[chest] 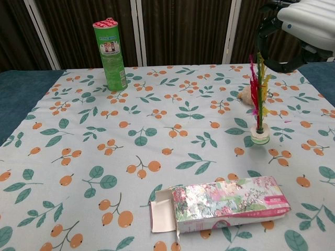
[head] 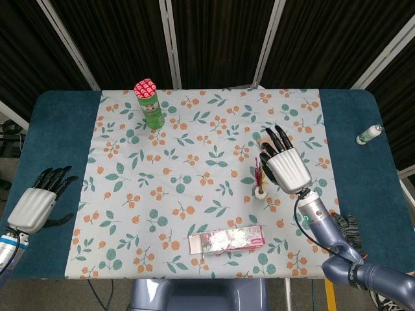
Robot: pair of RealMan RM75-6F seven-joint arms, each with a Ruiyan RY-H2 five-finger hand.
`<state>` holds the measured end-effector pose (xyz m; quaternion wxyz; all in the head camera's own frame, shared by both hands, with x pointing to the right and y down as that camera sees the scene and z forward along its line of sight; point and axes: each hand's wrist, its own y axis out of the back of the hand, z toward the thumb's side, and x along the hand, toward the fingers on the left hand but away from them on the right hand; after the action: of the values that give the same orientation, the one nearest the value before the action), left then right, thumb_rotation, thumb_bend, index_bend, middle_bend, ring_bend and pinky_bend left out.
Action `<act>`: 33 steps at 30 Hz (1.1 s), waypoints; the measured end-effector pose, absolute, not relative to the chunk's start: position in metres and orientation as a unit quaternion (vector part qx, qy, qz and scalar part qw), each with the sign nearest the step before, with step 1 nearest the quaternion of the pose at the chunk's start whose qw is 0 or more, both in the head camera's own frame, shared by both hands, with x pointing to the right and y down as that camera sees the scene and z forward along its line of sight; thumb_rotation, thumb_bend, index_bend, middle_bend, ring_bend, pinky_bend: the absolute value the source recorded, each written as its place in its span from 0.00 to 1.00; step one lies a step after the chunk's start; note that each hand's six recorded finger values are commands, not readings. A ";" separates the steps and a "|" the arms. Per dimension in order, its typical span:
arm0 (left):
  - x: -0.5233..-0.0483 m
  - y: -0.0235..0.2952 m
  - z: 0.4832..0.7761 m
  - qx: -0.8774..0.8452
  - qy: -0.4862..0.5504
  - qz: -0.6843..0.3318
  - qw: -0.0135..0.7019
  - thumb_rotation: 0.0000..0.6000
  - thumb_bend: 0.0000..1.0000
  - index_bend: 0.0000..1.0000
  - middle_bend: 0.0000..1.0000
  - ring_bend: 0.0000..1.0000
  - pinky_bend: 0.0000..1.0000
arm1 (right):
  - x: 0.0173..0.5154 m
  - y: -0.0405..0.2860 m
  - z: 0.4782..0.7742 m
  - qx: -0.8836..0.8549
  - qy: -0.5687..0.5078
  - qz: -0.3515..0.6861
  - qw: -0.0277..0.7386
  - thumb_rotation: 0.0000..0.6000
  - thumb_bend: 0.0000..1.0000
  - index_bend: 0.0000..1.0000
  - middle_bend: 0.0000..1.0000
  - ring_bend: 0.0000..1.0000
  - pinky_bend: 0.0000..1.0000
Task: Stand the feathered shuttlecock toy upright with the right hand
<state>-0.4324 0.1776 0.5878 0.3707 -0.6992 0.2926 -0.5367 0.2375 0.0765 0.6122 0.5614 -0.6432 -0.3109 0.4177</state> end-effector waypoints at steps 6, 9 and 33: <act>-0.432 0.178 0.588 -0.699 0.293 -0.537 0.371 0.95 0.25 0.14 0.00 0.00 0.00 | 0.244 0.076 0.616 -0.635 -0.303 0.434 0.563 1.00 0.38 0.66 0.34 0.07 0.00; -0.432 0.178 0.588 -0.699 0.293 -0.537 0.371 0.96 0.25 0.14 0.00 0.00 0.00 | 0.248 0.076 0.618 -0.631 -0.302 0.441 0.562 1.00 0.38 0.66 0.34 0.07 0.00; -0.432 0.178 0.588 -0.698 0.293 -0.537 0.371 0.96 0.25 0.14 0.00 0.00 0.00 | 0.267 0.073 0.622 -0.614 -0.309 0.466 0.558 1.00 0.39 0.66 0.34 0.08 0.00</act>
<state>-0.4323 0.1776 0.5878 0.3714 -0.6985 0.2928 -0.5371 0.2665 0.0735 0.6222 0.5579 -0.6136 -0.3087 0.4658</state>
